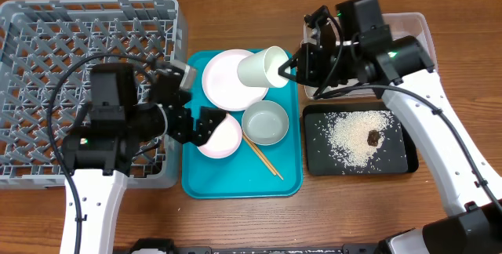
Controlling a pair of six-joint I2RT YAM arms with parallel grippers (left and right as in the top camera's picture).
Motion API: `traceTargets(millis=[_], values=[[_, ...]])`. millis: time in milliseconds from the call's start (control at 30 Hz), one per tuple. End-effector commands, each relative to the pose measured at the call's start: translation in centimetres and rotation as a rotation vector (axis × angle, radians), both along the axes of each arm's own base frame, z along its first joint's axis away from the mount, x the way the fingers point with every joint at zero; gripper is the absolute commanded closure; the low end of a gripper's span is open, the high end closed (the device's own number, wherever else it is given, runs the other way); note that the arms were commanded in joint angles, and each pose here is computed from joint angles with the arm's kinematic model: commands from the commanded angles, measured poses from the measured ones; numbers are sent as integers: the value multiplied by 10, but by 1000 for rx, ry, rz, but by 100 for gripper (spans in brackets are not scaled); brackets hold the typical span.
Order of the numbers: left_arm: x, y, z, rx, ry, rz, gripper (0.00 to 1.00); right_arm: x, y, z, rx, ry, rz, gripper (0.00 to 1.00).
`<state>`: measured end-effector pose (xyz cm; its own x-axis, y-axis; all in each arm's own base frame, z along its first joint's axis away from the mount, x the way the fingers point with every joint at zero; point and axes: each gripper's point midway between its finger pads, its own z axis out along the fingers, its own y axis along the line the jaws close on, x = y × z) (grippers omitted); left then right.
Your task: Sort waste into correct bins and load items into the dishwasher
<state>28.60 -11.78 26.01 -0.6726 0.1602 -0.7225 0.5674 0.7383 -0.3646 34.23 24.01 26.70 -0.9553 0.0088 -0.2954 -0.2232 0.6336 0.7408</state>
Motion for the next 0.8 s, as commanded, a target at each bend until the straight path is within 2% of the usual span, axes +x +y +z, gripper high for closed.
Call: traceTargets(millis=[0, 133, 267, 433, 567, 767], values=[[-10, -29, 33, -113, -130, -196, 0, -29, 19, 37, 230, 29, 185, 96], [-18, -42, 53, -189, -225, -313, 0, -51, 27, 63, 386, 33, 325, 96], [-21, -49, 70, -245, -299, -381, 1, -64, 32, 75, 458, 54, 390, 96], [-17, -51, 81, -251, -371, -405, 1, -66, 32, 74, 460, 66, 392, 96], [-30, -58, 99, -327, -434, -505, 3, -66, 32, 74, 460, 66, 392, 96], [-39, -61, 107, -373, -450, -561, 5, -69, 33, 77, 476, 72, 406, 96]])
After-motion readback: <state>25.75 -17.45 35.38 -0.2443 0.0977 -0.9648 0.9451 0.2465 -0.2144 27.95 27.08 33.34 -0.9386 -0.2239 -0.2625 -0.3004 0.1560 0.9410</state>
